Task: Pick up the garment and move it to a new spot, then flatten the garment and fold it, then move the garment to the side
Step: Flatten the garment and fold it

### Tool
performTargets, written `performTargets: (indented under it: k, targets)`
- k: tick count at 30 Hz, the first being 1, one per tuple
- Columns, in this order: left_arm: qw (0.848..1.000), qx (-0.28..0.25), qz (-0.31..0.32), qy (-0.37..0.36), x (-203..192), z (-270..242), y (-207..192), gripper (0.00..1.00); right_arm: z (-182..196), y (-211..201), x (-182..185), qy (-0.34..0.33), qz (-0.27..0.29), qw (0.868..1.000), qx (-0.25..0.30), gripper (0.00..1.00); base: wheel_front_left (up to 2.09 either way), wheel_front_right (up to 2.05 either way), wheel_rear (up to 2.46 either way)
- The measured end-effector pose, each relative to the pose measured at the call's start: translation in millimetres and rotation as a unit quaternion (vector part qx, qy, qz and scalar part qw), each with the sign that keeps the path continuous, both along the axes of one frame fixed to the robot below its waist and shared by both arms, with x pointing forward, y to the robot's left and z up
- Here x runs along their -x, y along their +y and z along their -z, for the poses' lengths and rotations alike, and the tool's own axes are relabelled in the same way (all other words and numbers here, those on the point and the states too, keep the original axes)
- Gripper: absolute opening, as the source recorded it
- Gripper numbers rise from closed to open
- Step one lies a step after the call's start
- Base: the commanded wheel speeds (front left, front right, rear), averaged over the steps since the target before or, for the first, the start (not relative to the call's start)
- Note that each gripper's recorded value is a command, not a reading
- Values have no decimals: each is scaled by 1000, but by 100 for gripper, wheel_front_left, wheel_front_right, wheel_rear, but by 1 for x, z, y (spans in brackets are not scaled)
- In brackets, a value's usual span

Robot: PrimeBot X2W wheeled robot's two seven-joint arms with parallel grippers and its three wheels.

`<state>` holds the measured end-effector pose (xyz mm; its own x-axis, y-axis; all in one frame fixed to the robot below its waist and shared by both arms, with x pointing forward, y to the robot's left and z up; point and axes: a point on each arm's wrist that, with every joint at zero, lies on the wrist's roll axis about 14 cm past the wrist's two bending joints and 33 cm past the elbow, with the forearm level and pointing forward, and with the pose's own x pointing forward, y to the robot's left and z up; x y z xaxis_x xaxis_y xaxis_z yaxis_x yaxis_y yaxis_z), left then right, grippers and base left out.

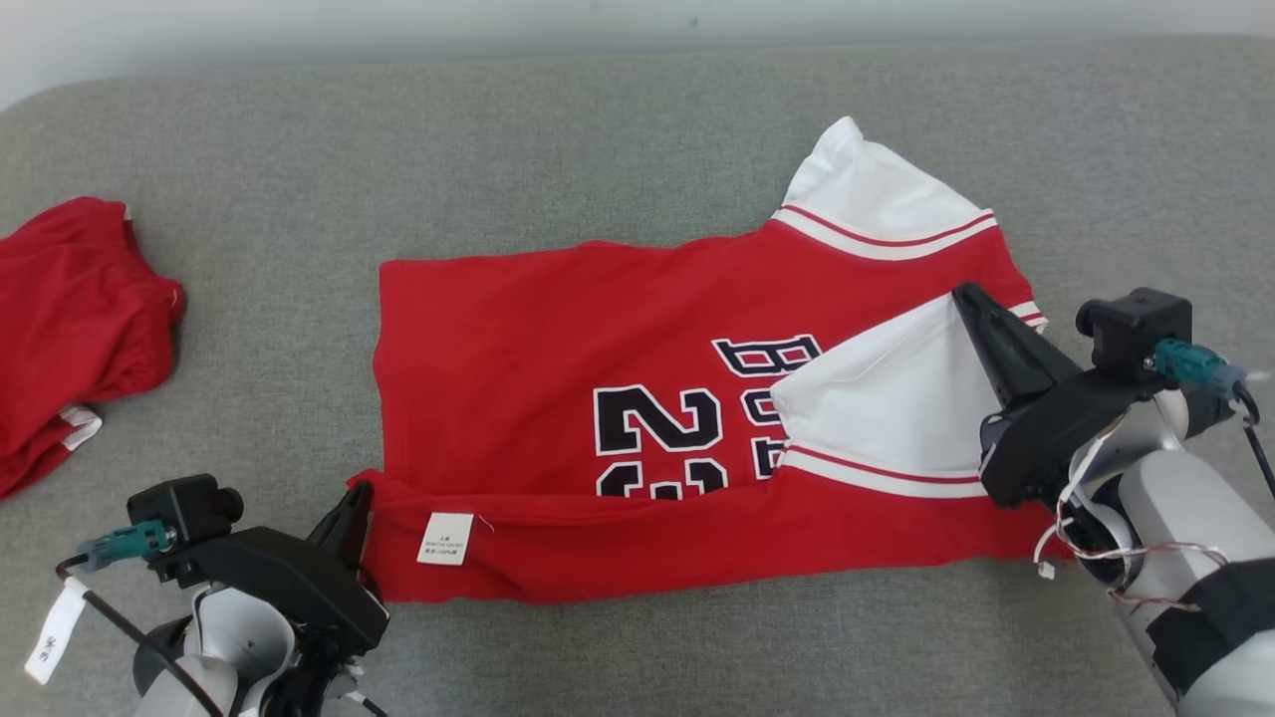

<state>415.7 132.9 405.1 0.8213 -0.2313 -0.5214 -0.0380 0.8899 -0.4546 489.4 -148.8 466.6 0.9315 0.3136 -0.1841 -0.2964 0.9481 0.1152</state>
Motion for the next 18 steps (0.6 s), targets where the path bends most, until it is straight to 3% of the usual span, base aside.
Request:
performTargets:
  k: [10,11,12,13,18]
  targets:
    - [1000,4,-8,2,-1,6,3,0,21,17,-14,21,-24,999,-9,0,0,0,0]
    - [1000,5,-10,-1,-1,6,4,26,25,17,-13,25,-22,999,-12,26,0,0,0]
    - [1000,10,-12,-4,-2,4,3,89,26,17,-13,26,-20,999,-18,51,0,0,0]
    - [1000,13,-12,-10,-3,2,1,100,25,18,-13,23,-16,999,-28,100,0,0,0]
    - [998,15,-25,-56,-7,-13,3,100,18,10,-7,-1,19,997,-71,100,0,0,0]
